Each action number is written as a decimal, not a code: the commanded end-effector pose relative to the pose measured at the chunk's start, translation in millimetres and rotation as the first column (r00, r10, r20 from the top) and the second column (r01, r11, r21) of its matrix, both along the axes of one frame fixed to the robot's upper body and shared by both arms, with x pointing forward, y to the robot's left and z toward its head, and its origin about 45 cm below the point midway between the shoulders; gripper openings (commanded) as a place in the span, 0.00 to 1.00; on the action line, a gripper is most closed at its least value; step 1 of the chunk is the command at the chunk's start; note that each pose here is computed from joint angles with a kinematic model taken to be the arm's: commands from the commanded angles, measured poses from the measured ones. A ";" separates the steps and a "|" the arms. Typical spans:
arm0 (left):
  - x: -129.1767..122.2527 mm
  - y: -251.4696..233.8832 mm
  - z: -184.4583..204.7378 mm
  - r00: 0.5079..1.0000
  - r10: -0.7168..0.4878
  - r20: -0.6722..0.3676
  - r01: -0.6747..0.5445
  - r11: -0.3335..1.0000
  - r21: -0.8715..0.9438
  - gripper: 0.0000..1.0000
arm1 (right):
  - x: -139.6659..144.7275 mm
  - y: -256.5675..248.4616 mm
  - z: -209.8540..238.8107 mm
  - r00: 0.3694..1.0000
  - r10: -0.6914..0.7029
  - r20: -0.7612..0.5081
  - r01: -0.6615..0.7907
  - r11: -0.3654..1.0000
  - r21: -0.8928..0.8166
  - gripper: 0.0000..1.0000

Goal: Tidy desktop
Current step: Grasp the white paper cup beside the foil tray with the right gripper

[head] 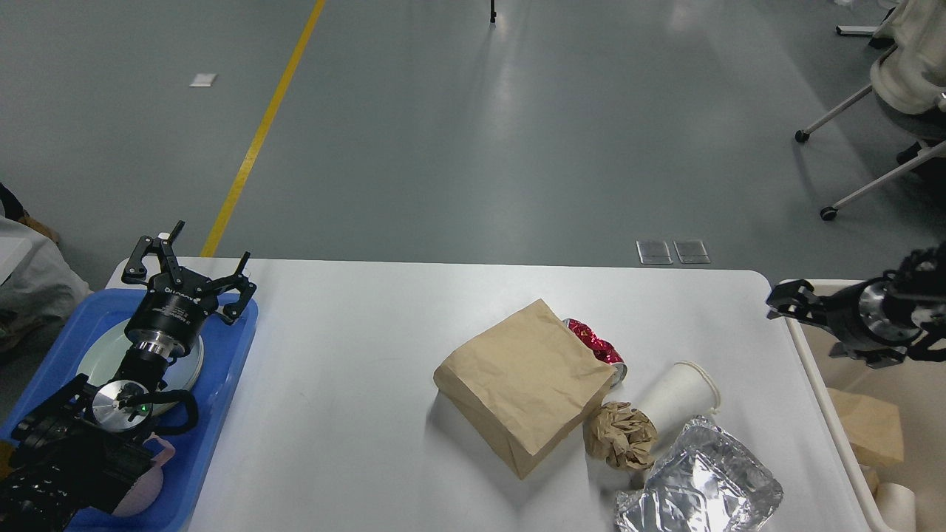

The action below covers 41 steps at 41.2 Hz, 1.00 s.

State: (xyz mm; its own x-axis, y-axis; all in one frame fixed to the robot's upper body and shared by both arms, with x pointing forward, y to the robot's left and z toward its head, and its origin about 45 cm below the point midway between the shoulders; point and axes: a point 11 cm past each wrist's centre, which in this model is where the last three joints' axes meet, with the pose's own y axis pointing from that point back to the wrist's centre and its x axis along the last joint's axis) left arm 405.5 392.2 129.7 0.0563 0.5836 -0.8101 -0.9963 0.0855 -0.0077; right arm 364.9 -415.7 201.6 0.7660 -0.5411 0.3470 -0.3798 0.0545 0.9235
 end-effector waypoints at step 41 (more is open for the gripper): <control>0.0 0.6 0.3 1.000 0.001 0.000 -0.001 1.000 0.001 0.96 | -13.4 100.4 -126.1 0.990 0.048 -0.133 -0.025 0.985 0.170 1.00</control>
